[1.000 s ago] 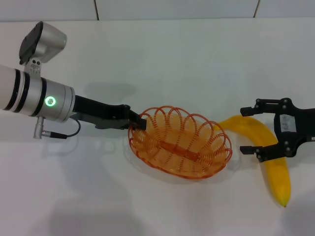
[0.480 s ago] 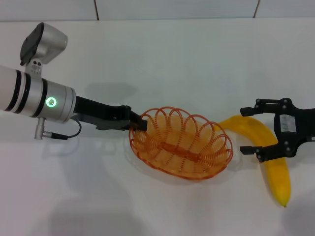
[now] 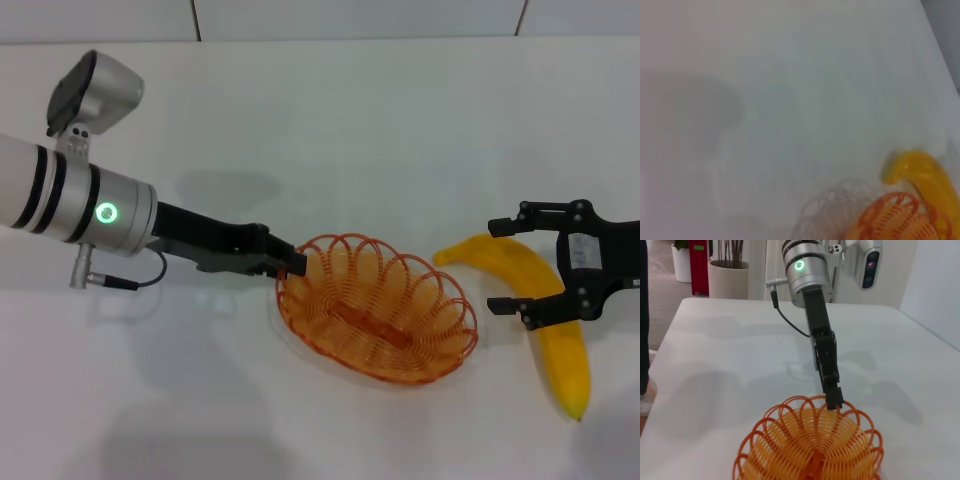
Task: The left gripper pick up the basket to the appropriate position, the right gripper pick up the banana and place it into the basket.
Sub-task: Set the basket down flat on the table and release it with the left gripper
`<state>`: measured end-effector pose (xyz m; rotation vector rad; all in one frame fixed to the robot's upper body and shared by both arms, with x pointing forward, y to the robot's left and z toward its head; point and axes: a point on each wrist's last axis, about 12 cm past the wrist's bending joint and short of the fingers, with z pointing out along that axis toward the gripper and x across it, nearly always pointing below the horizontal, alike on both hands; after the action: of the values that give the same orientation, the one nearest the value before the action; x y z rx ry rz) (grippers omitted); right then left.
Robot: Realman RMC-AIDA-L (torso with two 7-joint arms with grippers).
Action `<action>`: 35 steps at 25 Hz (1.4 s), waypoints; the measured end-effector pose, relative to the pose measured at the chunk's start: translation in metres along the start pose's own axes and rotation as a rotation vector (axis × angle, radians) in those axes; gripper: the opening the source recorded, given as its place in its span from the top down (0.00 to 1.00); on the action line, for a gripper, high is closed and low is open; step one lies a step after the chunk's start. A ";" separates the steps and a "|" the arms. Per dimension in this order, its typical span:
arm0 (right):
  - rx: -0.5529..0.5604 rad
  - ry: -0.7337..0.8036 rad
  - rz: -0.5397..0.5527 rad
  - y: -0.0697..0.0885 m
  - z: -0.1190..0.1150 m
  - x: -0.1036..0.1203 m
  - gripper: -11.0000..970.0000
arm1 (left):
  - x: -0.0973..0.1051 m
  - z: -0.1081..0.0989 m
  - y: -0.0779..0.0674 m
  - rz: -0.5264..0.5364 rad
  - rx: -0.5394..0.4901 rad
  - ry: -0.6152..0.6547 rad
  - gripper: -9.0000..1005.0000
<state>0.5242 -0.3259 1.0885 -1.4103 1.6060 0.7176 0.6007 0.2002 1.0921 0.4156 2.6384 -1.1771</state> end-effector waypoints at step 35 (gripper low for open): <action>-0.001 -0.001 -0.002 -0.001 0.000 -0.001 0.10 | 0.013 0.019 -0.026 0.187 0.077 0.211 0.66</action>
<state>0.5247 -0.3256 1.0892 -1.4125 1.6031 0.7178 0.5815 0.1716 1.0941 0.8230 2.6595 -1.2372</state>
